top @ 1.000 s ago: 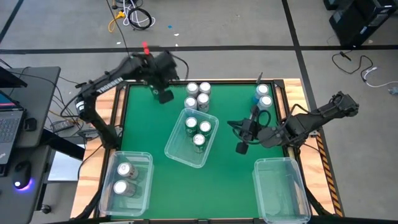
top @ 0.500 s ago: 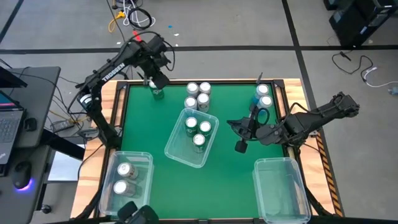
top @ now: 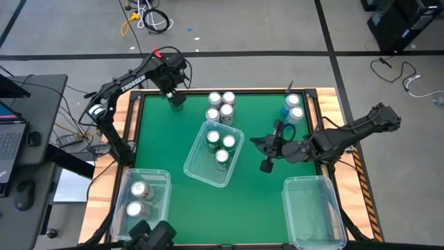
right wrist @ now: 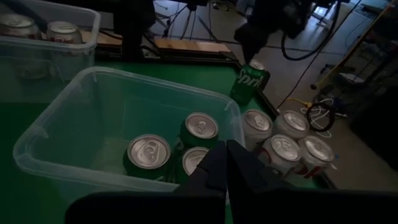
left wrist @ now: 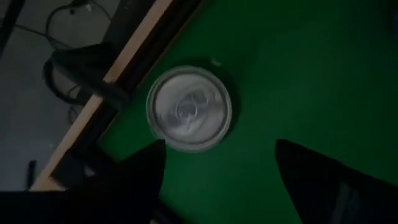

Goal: Sort soda cans
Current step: Put the green soda can into the top transparent bin

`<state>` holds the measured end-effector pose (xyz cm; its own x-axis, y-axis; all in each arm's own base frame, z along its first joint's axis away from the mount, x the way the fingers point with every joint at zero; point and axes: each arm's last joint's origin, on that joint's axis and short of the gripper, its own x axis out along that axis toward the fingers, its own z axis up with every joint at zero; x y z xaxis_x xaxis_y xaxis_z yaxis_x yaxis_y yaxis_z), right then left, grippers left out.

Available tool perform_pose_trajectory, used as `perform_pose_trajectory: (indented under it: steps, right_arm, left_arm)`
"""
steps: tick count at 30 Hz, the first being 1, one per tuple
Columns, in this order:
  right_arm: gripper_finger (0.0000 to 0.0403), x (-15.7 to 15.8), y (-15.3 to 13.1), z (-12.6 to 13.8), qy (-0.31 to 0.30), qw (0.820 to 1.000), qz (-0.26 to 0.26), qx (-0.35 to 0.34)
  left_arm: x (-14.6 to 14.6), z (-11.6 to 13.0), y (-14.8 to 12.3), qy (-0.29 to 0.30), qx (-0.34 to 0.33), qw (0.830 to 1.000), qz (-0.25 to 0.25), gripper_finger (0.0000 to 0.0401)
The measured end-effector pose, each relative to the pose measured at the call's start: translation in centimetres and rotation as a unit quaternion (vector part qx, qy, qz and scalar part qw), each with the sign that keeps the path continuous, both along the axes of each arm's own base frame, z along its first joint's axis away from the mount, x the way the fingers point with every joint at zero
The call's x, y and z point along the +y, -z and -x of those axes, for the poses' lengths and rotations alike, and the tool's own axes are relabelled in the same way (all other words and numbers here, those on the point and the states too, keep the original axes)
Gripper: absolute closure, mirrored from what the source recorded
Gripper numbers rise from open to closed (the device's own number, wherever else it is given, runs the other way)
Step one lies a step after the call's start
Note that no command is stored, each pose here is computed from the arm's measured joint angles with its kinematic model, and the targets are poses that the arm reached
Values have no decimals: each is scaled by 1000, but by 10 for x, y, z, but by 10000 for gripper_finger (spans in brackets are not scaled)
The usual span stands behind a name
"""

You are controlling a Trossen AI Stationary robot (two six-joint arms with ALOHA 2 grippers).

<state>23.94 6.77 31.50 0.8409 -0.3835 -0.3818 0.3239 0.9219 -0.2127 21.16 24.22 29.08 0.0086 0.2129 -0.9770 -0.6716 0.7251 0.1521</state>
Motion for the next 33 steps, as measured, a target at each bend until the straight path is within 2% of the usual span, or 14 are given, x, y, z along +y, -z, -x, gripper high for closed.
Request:
perform_pose_trajectory:
  steps: [13, 18, 24, 33]
  right_arm:
    - [403, -3, 0, -2, -3, 1000, -7, -4]
    - [403, -2, -1, -2, -4, 1000, -9, -7]
    - [403, -2, -1, -2, -6, 1000, -10, -7]
    - [403, -2, 0, -2, -6, 1000, -10, -7]
  left_arm:
    - [20, 12, 5, -35, -65, 997, 19, 93]
    - [28, 12, 16, -47, -51, 997, 30, 93]
    - [33, 10, 24, -51, -21, 998, 17, 93]
    - [33, 9, 25, -51, -13, 999, 15, 93]
